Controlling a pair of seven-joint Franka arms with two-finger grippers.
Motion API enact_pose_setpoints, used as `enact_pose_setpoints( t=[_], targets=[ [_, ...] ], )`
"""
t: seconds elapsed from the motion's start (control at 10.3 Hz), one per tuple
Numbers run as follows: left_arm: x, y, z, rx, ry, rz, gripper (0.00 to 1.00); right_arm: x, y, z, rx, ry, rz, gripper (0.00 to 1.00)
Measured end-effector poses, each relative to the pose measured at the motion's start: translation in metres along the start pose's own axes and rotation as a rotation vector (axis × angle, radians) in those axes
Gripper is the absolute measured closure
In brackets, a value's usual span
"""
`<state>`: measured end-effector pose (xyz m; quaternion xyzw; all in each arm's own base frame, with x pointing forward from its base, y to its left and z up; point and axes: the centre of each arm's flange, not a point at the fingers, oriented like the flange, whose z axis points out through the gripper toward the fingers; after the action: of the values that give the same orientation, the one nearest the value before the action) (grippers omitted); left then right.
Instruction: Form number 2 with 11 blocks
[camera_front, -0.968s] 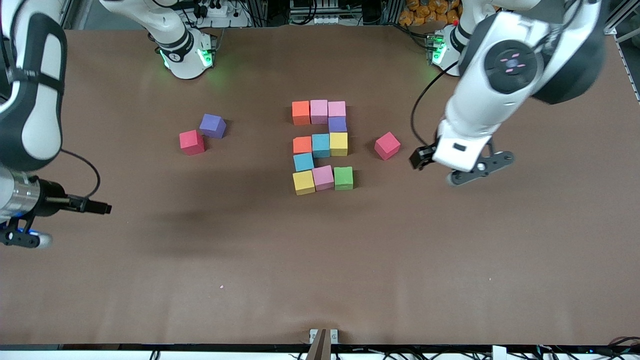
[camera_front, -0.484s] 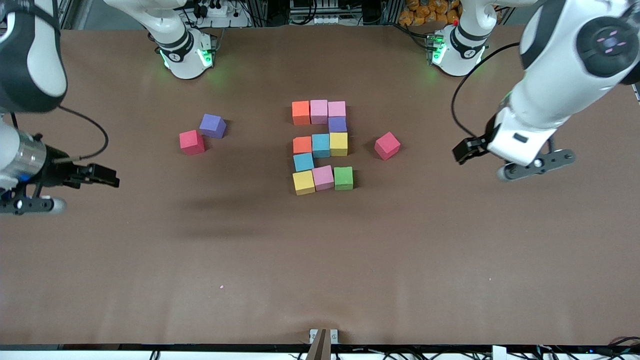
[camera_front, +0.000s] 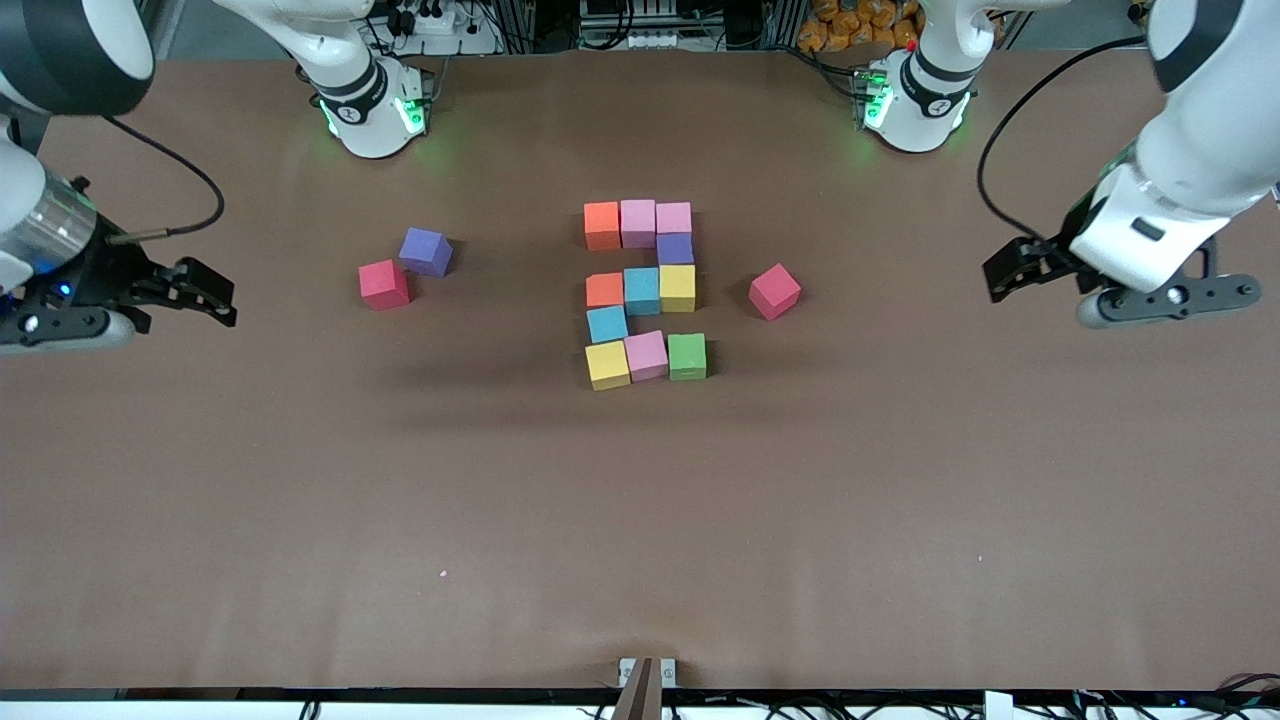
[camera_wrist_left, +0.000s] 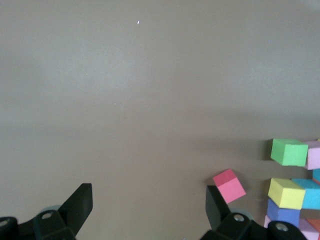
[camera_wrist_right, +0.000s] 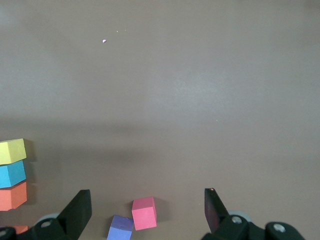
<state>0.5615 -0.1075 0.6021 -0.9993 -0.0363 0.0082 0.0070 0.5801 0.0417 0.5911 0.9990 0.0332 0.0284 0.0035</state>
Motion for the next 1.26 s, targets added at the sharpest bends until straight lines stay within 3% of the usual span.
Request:
enact_pose_setpoints(
  t=[0.19,0.58,1.06,1.26],
  targets=[
    [-0.009,-0.015,-0.003,-0.032,-0.009,-0.01,0.0,0.0,0.008,-0.002,-0.006,0.004,0.014,0.0],
    [-0.018,-0.015,-0.007,-0.026,-0.021,-0.004,0.0,-0.006,0.015,-0.02,-0.008,0.02,0.028,0.0],
    [-0.031,-0.015,-0.028,-0.004,0.017,0.005,0.0,-0.016,0.009,-0.066,-0.008,0.041,0.018,0.0],
    [-0.033,-0.013,-0.027,0.004,0.008,0.011,0.0,-0.018,0.009,-0.066,-0.008,0.027,0.019,0.0]
  ],
)
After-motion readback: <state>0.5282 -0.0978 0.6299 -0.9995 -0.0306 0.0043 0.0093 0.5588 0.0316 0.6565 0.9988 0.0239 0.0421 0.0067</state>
